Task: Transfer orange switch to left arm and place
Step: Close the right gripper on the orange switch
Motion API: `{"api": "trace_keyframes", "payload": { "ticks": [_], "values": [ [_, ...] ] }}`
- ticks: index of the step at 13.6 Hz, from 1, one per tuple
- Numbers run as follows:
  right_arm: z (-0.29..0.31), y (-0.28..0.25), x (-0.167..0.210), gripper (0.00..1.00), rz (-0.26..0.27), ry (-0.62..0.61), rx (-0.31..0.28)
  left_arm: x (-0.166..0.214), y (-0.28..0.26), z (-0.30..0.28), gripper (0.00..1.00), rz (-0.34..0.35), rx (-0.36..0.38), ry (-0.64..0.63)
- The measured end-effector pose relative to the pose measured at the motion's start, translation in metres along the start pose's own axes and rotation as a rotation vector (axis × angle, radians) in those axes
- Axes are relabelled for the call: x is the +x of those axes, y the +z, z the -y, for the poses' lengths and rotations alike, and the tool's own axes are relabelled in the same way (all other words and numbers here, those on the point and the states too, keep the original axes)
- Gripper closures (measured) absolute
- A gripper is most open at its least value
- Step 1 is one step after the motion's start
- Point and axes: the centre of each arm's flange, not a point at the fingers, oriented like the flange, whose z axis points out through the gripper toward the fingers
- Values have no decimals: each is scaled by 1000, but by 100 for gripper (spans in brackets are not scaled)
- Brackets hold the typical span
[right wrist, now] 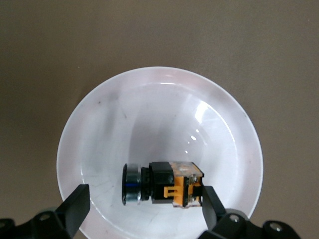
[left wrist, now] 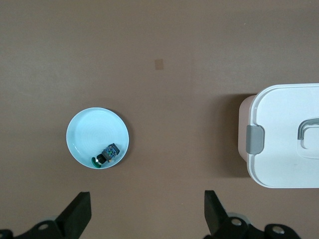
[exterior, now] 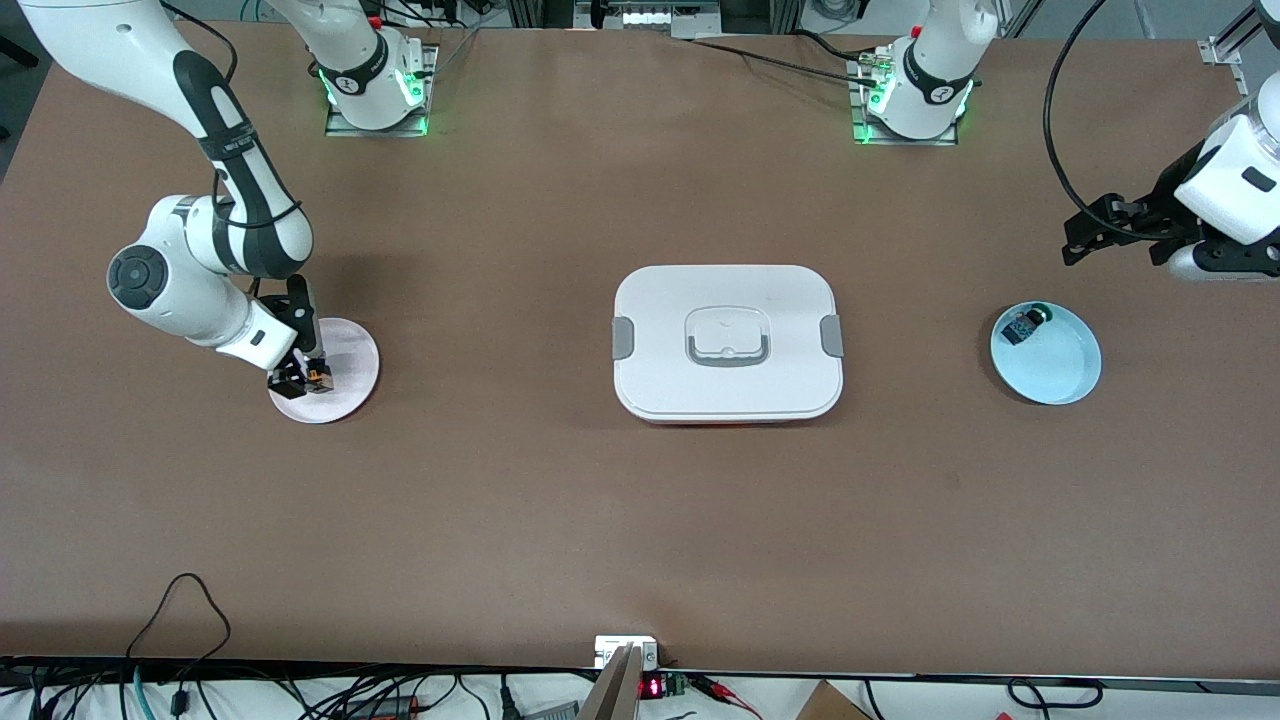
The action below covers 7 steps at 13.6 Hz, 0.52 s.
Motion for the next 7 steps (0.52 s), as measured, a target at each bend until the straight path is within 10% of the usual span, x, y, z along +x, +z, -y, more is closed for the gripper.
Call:
{"api": "trace_keyframes", "payload": {
  "ticks": [7],
  "values": [
    [-2, 13, 3, 0, 2, -4, -14, 0, 0, 0, 0, 0, 0, 0]
  ]
}}
